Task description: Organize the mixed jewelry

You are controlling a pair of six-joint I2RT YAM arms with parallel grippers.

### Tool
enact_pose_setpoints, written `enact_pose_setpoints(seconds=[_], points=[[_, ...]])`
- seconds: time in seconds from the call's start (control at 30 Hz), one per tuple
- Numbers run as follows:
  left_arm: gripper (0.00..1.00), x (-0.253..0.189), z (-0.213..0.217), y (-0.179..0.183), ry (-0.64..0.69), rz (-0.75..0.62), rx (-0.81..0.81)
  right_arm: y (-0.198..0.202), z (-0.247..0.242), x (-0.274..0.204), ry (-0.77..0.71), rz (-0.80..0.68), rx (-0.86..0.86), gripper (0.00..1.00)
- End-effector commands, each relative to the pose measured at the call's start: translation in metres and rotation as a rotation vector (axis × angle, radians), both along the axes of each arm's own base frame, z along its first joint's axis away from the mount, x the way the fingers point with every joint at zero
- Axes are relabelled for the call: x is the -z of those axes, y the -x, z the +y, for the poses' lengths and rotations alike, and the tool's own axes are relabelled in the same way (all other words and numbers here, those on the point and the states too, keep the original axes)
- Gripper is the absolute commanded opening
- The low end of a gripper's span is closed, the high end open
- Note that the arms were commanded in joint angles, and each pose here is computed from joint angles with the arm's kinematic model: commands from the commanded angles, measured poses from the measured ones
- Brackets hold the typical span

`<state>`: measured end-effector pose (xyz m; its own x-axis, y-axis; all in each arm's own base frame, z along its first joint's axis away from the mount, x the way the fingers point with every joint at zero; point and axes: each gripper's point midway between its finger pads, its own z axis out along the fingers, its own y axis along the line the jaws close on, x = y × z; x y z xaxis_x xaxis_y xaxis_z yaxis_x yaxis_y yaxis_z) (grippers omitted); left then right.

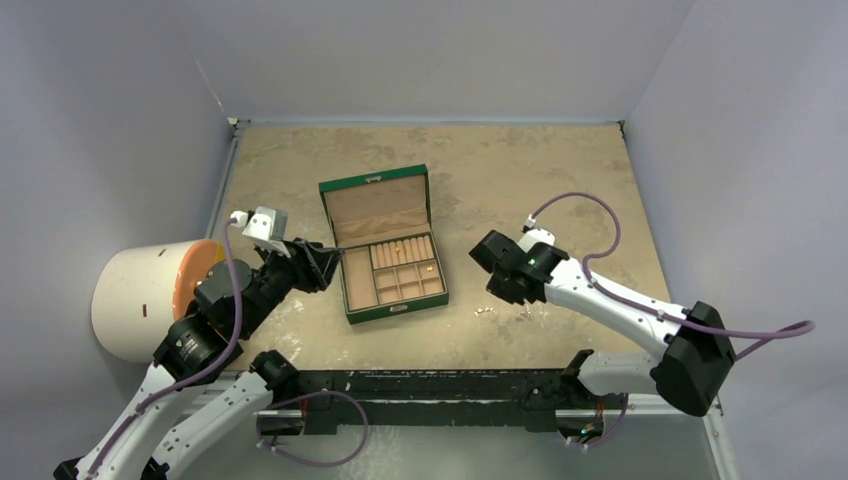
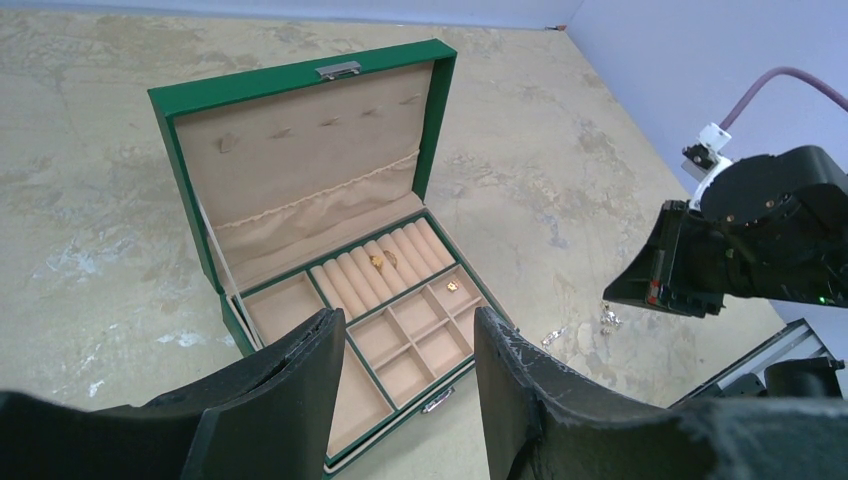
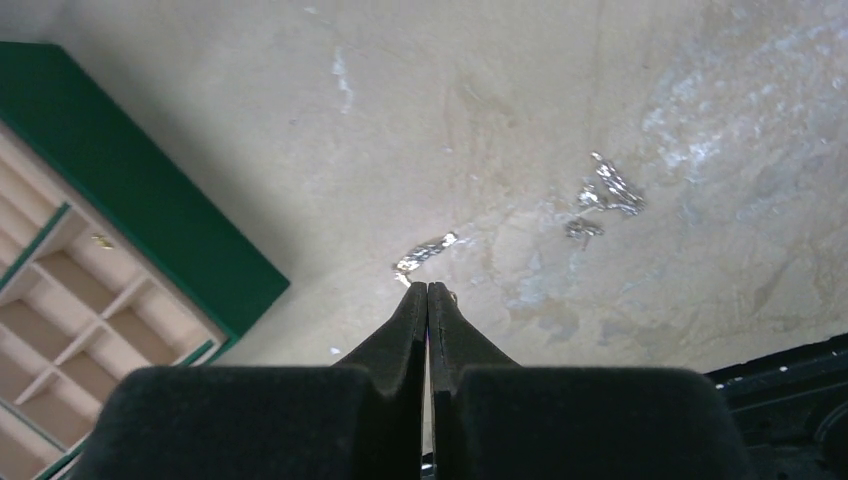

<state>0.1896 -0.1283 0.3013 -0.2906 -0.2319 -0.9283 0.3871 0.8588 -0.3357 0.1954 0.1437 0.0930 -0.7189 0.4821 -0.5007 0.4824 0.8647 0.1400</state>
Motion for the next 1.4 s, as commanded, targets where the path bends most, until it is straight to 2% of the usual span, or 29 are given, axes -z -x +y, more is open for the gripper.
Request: enact_pose_setpoints(seconds=[0.0, 0.3, 0.5, 0.67, 0.87, 1.17, 1.37], points=[[0.50, -0.003, 0.002, -0.003, -0.008, -0.024, -0.011, -0.030, 0.015, -0.026, 0.025, -0.074, -0.042, 0.00], [0.50, -0.005, 0.004, -0.001, -0.003, -0.032, -0.010, -0.072, 0.063, -0.047, 0.008, -0.104, -0.134, 0.00], [0.50, -0.007, 0.006, 0.000, 0.005, -0.039, -0.016, -0.082, 0.071, -0.044, 0.048, -0.092, -0.157, 0.00], [0.50, -0.006, 0.005, -0.001, -0.002, -0.036, -0.017, -0.078, 0.060, -0.027, 0.060, -0.058, -0.143, 0.00], [0.50, -0.005, 0.003, -0.002, -0.006, -0.029, -0.010, -0.066, 0.046, -0.006, 0.042, -0.023, -0.174, 0.11], [0.50, -0.003, 0.003, -0.003, -0.010, -0.025, -0.012, -0.040, 0.048, 0.025, -0.023, 0.034, -0.284, 0.21], [0.50, -0.002, 0.002, -0.004, -0.015, -0.019, -0.015, -0.032, 0.049, 0.041, -0.026, 0.083, -0.306, 0.23]])
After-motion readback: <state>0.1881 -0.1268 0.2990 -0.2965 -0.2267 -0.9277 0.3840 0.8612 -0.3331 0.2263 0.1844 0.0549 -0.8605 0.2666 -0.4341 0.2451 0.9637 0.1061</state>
